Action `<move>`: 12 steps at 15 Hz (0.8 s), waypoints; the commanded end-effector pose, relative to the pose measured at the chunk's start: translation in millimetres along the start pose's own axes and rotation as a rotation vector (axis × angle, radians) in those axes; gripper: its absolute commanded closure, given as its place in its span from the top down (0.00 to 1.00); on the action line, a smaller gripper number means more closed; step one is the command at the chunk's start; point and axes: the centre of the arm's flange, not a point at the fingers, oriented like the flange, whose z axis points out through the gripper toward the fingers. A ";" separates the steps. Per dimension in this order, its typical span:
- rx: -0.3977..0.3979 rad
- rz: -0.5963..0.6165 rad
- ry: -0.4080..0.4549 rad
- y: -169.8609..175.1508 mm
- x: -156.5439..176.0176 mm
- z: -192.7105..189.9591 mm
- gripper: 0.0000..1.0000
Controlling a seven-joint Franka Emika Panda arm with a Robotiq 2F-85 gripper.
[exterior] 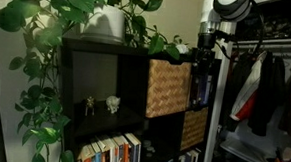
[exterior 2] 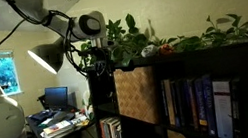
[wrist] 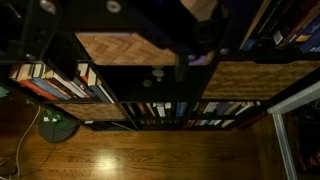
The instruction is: Slide open the basket, put the socks inside it, and then slide it back into the shelf
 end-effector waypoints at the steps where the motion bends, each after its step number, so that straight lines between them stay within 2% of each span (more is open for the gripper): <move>1: 0.005 -0.155 0.060 -6.1 1.7 -9.5 1.00; 7: -0.030 -0.428 0.204 -22.2 12.5 -9.7 1.00; 12: -0.096 -0.533 0.315 -28.2 36.4 3.3 1.00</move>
